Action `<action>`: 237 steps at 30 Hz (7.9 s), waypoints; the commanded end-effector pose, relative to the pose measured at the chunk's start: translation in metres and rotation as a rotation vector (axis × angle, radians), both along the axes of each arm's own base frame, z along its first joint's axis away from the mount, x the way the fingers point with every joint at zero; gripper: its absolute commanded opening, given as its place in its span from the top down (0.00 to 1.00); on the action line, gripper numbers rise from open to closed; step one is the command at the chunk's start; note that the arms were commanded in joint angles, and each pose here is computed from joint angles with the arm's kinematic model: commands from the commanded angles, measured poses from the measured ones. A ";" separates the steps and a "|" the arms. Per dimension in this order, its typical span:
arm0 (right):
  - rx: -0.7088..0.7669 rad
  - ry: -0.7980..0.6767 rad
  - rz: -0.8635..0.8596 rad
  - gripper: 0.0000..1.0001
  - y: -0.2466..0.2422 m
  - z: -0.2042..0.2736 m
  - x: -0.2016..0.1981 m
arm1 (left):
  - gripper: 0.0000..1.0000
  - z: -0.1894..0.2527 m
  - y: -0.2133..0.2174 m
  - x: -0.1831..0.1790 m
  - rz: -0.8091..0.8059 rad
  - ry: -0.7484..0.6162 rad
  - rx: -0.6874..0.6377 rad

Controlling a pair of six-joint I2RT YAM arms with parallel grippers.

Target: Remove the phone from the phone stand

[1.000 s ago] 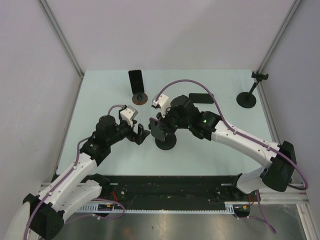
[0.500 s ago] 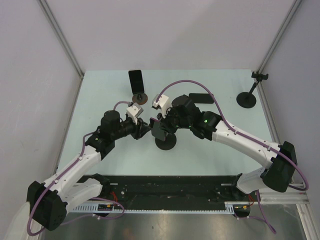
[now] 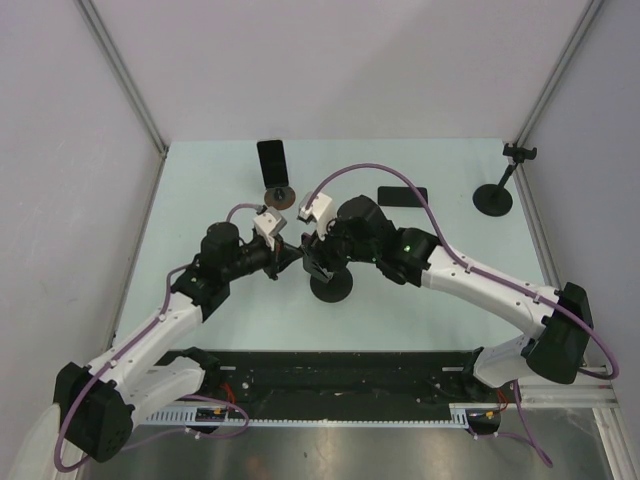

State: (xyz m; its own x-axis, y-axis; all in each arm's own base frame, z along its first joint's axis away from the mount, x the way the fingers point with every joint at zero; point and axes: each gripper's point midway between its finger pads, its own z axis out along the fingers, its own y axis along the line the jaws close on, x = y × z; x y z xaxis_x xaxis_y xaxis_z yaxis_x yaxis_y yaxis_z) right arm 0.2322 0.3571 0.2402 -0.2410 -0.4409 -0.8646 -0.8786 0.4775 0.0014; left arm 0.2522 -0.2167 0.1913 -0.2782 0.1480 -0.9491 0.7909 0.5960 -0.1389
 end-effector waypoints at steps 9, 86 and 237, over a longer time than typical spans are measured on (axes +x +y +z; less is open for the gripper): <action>0.042 -0.055 -0.104 0.44 0.014 0.006 0.018 | 1.00 0.032 -0.005 0.000 -0.023 -0.138 -0.047; -0.023 -0.008 0.188 1.00 -0.005 -0.013 -0.036 | 0.95 0.016 -0.017 -0.034 -0.299 -0.187 -0.005; 0.842 0.769 -1.090 0.31 -0.283 -0.201 0.205 | 0.00 0.004 0.111 0.019 0.481 -0.094 0.105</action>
